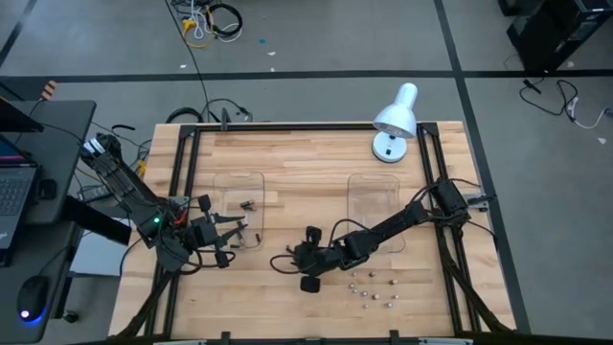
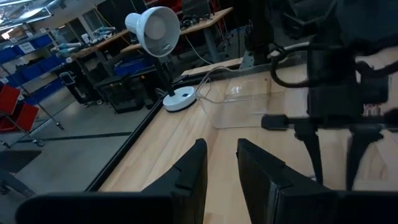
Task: Sort batteries
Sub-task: Put the black battery into the left transparent bin
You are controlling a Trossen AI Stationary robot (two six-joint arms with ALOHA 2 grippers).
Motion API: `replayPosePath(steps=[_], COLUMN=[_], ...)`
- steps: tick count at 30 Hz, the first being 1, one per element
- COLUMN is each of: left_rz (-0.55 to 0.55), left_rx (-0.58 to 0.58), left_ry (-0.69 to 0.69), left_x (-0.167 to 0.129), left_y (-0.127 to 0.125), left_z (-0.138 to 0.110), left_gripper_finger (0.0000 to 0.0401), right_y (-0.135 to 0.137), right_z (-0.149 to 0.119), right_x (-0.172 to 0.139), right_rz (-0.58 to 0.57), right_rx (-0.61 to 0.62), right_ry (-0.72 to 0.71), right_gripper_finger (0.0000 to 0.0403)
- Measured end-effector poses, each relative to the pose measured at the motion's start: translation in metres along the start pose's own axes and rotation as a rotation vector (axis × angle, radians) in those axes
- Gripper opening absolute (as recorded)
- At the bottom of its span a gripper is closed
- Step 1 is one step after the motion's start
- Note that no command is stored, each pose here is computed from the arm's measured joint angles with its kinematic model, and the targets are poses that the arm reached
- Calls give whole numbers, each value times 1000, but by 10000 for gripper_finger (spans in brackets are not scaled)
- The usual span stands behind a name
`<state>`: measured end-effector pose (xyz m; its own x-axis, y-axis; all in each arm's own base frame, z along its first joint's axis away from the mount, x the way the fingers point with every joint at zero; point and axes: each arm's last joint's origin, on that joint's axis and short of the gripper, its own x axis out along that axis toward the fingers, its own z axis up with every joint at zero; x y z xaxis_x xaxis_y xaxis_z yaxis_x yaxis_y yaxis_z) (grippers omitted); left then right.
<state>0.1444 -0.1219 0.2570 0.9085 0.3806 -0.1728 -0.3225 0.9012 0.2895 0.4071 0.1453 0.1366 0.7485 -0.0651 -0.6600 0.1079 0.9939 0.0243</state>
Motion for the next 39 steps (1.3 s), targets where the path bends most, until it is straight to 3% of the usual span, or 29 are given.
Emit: replayPosePath(steps=[15, 20, 29, 39], left_rz=[-2, -5, -4, -3], left_rx=[14, 18, 31, 48], left_ry=[12, 16, 20, 28], left_x=[3, 3, 3, 3], left_y=[-8, -8, -8, -7], left_z=[-4, -4, -5, -7], left_gripper_finger=[88, 88, 88, 88], right_y=[-2, -2, -7, -41], right_z=[-14, -13, 13, 22], right_x=[27, 25, 20, 29], right_rz=[-60, -50, -147, 19], right_rx=[45, 3, -153, -165], right_ry=[101, 107, 139, 253], right_gripper_finger=[119, 119, 119, 119])
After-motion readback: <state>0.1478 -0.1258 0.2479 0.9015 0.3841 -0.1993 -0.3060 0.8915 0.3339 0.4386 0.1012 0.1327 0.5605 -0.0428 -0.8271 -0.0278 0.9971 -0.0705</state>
